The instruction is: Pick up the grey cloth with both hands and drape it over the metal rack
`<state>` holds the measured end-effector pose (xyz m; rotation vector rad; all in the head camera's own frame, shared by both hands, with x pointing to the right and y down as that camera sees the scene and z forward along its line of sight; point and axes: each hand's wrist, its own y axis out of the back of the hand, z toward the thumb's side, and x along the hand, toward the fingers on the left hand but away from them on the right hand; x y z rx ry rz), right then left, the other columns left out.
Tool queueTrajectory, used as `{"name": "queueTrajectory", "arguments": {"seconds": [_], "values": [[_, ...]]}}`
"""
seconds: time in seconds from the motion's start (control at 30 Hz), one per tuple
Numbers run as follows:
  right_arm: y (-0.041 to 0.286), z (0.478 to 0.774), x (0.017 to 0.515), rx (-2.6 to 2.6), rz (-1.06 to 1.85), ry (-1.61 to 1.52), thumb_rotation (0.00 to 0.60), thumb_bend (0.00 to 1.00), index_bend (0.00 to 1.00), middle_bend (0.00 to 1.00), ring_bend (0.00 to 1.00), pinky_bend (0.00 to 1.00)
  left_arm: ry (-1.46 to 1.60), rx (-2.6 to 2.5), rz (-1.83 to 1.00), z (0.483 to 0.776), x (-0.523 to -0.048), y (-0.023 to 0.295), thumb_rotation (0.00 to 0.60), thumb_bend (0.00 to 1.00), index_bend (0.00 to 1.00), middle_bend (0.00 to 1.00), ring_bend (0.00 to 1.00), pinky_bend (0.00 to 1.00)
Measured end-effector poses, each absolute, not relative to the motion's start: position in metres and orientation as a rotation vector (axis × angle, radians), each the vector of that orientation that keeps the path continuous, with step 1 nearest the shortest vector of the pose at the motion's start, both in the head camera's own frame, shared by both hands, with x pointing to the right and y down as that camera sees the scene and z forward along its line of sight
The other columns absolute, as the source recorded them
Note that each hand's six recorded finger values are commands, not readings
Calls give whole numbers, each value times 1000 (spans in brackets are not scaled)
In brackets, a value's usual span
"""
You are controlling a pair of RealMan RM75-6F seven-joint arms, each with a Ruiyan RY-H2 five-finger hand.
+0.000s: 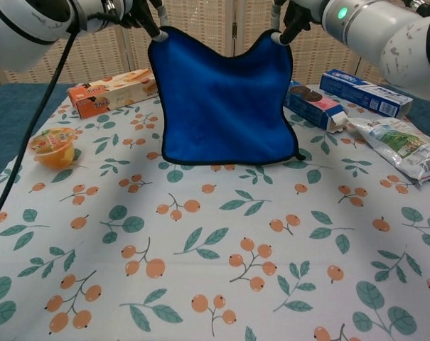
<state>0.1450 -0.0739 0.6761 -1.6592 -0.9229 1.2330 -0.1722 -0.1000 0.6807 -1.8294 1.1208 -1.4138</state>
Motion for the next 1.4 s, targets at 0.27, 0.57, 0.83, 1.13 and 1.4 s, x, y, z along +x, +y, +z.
{"name": "queueTrajectory", "arguments": {"seconds": [0.27, 0.57, 0.83, 1.13, 1.4], "values": [[-79, 680, 144, -1637, 1278, -931, 600, 468, 638, 834, 775, 877, 1121, -1821, -1431, 682, -175, -101, 600, 393, 531, 1000, 947, 1000], [-89, 678, 144, -1619, 1290, -978, 600, 463, 638, 834, 775, 877, 1153, -1797, -1417, 676, -174, -107, 600, 393, 531, 1000, 945, 1000], [-94, 681, 143, -1614, 1308, -986, 600, 456, 636, 830, 775, 877, 1150, -1781, -1429, 677, -174, -109, 600, 392, 523, 1000, 935, 1000], [-99, 688, 147, -1586, 1368, -972, 600, 300, 377, 809, 774, 877, 1123, -1759, -1482, 685, -175, -107, 600, 354, 370, 890, 798, 1000], [-99, 694, 152, -1556, 1421, -957, 600, 83, 115, 795, 767, 877, 1088, -1774, -1545, 693, -176, -103, 600, 236, 122, 355, 330, 765]]}}
